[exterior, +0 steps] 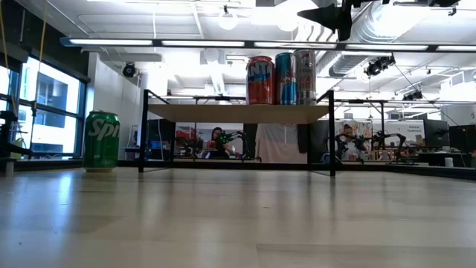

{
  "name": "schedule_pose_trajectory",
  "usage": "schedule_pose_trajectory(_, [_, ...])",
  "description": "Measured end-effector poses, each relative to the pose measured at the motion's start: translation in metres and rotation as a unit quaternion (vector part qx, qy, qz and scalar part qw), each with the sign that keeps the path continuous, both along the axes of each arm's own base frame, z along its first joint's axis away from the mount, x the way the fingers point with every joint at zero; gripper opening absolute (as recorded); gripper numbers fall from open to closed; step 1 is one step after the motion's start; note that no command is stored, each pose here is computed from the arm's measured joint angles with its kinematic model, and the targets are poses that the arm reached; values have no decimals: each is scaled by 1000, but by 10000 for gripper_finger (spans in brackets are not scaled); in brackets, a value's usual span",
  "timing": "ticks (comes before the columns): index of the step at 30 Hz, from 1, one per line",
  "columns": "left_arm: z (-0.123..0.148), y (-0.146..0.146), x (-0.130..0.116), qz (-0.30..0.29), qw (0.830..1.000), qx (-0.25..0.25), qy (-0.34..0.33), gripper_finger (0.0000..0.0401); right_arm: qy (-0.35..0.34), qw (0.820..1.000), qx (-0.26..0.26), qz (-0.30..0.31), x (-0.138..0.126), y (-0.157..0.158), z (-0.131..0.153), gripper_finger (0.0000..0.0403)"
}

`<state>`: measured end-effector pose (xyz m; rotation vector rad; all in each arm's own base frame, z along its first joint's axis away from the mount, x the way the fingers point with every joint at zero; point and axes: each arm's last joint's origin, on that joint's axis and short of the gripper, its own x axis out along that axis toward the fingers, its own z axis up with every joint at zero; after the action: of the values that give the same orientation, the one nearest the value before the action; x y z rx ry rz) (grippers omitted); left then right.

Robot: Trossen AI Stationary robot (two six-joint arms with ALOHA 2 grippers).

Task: Place canned beverage on shelf
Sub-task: Put the bottom green soda can on the shelf

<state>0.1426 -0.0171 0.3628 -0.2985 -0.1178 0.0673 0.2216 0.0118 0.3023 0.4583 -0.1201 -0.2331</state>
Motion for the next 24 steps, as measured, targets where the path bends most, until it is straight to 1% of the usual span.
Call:
schedule_pose_trajectory(6, [-6,-1,10,16,1000,3,23,224,-46,999,-3,-2,-1,0,9,360])
schedule_pose_trajectory(9, [-10,-2,19,30,999,4,39,224,-62,998,-29,-2,-2,0,14,360])
schedule_pose_trajectory(13, [-16,-3,33,54,997,2,57,224,-106,992,-66,10,-4,1,23,360])
schedule_pose_trajectory(15, [-13,-2,41,72,995,-7,64,224,-124,988,-93,19,-5,2,28,360])
schedule_pose_trajectory(18, [7,3,56,95,992,-10,77,224,-133,983,-126,19,-7,2,30,360])
schedule_pose_trajectory(21, [29,14,71,138,981,-8,136,224,-126,981,-146,13,-6,2,30,360])
schedule_pose_trajectory(24, [47,32,83,188,953,-17,235,224,-120,980,-156,6,-6,2,29,360])
